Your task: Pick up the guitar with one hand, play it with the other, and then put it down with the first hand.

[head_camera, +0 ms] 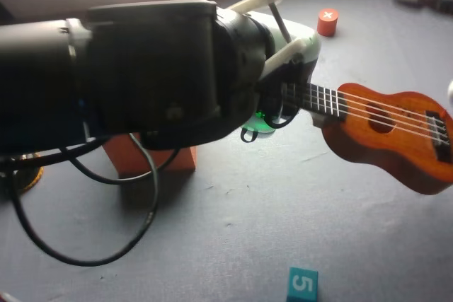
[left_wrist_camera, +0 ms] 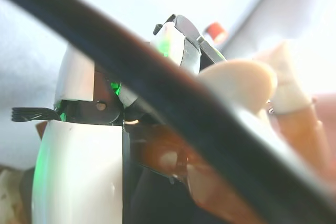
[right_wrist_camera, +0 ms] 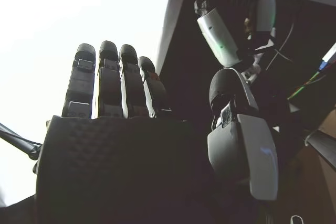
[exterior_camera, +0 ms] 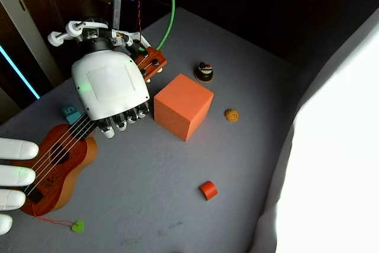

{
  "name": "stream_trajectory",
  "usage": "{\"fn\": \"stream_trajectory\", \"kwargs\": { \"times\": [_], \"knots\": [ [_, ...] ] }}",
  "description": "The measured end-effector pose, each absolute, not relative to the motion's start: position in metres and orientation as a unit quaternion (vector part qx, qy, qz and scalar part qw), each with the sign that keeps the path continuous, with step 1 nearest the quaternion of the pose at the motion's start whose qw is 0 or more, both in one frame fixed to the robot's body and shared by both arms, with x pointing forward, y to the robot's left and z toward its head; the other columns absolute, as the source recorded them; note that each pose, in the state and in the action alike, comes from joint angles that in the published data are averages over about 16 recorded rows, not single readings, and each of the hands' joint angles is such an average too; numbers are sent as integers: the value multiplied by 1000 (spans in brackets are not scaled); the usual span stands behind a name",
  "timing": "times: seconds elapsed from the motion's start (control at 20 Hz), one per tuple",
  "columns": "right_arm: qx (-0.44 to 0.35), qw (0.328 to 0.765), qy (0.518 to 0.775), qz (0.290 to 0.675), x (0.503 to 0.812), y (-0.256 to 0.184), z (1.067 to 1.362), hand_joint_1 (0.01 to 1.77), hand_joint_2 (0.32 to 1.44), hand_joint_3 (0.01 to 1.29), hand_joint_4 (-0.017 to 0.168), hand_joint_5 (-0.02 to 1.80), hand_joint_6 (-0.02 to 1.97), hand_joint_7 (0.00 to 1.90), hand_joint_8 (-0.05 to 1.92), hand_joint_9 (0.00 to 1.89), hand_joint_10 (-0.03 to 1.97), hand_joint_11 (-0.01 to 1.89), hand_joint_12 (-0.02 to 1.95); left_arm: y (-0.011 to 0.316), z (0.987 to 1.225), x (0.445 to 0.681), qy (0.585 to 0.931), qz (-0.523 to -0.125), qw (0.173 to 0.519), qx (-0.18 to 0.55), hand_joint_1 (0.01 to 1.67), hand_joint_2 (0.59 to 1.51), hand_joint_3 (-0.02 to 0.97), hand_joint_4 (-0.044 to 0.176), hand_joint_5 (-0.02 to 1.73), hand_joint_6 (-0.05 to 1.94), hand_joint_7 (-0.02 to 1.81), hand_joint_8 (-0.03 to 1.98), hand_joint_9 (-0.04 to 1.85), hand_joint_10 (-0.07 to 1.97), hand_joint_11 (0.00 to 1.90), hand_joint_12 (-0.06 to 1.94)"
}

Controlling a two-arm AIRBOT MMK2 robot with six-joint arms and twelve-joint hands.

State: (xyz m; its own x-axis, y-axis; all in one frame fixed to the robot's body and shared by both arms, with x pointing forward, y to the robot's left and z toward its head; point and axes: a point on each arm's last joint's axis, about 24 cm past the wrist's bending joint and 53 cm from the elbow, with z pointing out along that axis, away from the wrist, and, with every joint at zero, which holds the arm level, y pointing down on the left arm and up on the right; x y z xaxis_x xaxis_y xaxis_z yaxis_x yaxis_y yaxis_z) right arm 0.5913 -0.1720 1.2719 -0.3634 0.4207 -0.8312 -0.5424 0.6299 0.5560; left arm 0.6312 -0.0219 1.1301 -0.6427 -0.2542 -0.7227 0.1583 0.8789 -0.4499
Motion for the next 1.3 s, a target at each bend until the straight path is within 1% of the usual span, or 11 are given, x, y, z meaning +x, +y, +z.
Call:
{"fn": "stream_trajectory", "kwargs": {
  "times": [0.3,0.6,1.0,1.3],
  "knots": [
    [-77,536,724,426,581,-165,1258,150,1293,19,0,45,16,118,14,107,25,24,15,-12,1152,625,864,-267,426,-29,1469,1092,-18,-5,1203,1893,1310,1979,1408,1915,1459,1936],
    [-108,527,726,428,570,-159,1255,150,1289,19,-1,38,16,118,14,109,25,23,17,-5,1166,623,858,-274,433,-29,1470,1091,-18,-6,1200,1893,1306,1979,1404,1915,1459,1936],
    [-147,510,728,434,554,-147,1248,147,1289,19,1,34,16,111,14,104,26,21,10,-9,1170,619,857,-276,434,-19,1470,1091,-17,-6,1198,1893,1304,1980,1395,1913,1457,1936],
    [-161,493,736,436,548,-140,1237,143,1289,19,1,43,16,106,13,100,25,22,-1,-15,1168,615,858,-279,431,-13,1470,1092,-17,-6,1192,1893,1303,1980,1389,1913,1456,1935]
  ]
}}
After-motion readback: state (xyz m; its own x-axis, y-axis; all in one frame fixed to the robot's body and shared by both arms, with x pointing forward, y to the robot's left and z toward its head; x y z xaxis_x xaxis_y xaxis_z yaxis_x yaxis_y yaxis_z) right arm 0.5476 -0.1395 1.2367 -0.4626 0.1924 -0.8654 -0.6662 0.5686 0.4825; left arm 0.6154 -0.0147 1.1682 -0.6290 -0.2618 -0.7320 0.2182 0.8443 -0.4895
